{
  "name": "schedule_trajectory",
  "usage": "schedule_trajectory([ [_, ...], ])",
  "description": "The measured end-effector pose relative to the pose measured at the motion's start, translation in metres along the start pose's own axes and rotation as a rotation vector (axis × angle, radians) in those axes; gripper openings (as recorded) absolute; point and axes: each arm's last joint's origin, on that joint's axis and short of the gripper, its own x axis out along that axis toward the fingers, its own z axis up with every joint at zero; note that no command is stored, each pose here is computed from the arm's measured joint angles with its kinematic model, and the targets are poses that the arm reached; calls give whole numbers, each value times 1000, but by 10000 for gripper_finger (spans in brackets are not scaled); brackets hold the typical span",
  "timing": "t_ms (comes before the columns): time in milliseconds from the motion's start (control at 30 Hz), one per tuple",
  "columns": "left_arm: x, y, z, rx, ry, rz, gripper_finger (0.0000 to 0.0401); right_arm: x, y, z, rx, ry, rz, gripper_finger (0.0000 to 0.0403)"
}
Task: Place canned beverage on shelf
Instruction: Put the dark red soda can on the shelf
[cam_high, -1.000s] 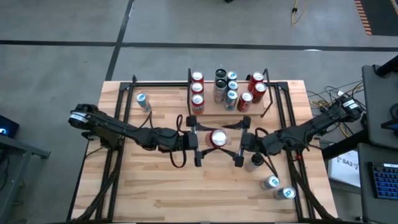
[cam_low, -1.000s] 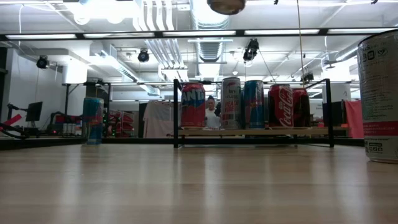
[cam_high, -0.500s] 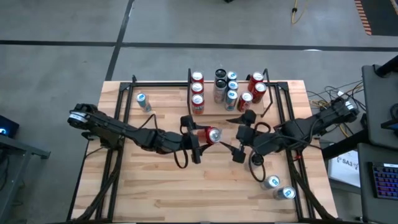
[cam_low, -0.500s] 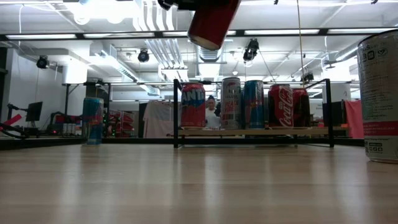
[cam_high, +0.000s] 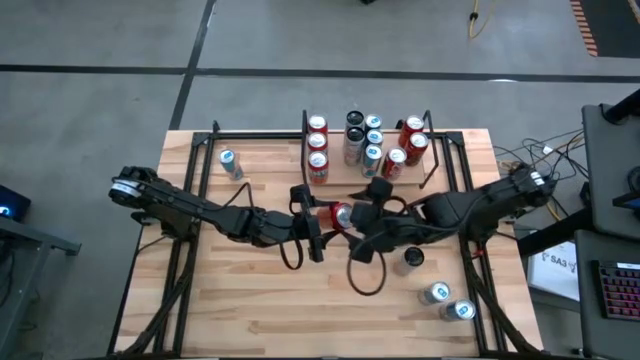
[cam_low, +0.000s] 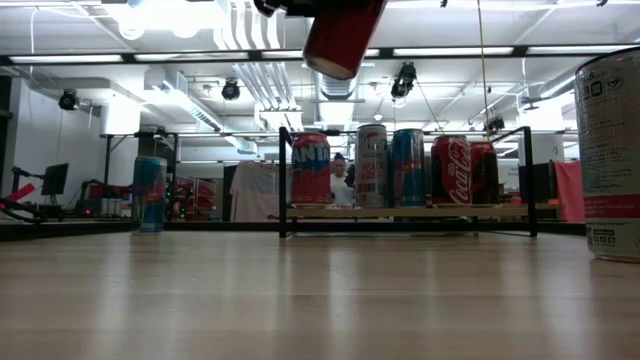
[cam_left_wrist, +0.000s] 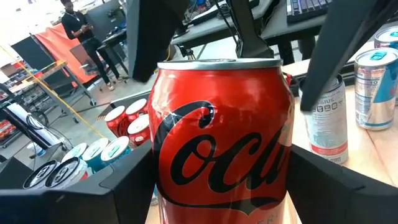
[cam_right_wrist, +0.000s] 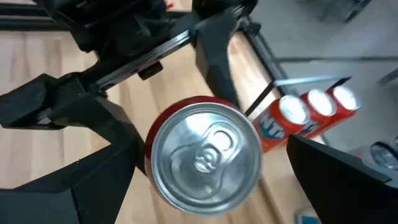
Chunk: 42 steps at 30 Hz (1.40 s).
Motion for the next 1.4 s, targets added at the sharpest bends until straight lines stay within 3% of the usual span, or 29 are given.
schedule_trajectory([
  [200, 0, 1, 2, -5, -18, 6, 283, 9, -4, 8, 69, 57, -5, 398],
  [367, 0, 1, 2, -1, -19, 6, 283, 18, -4, 12, 109, 104, 66, 383],
  [633, 0, 0, 2, 1, -23, -9, 293, 25, -9, 12, 184, 138, 83, 291],
  [933, -1, 0, 3, 15, -38, -46, 361, 19, -19, 10, 253, 211, 73, 292],
  [1167, -11, 7, 2, 75, 36, -69, 367, -3, -49, 14, 236, 331, -11, 292],
  [1400, -39, 32, 21, 85, -1, -58, 368, -16, -75, 15, 173, 462, 89, 292],
])
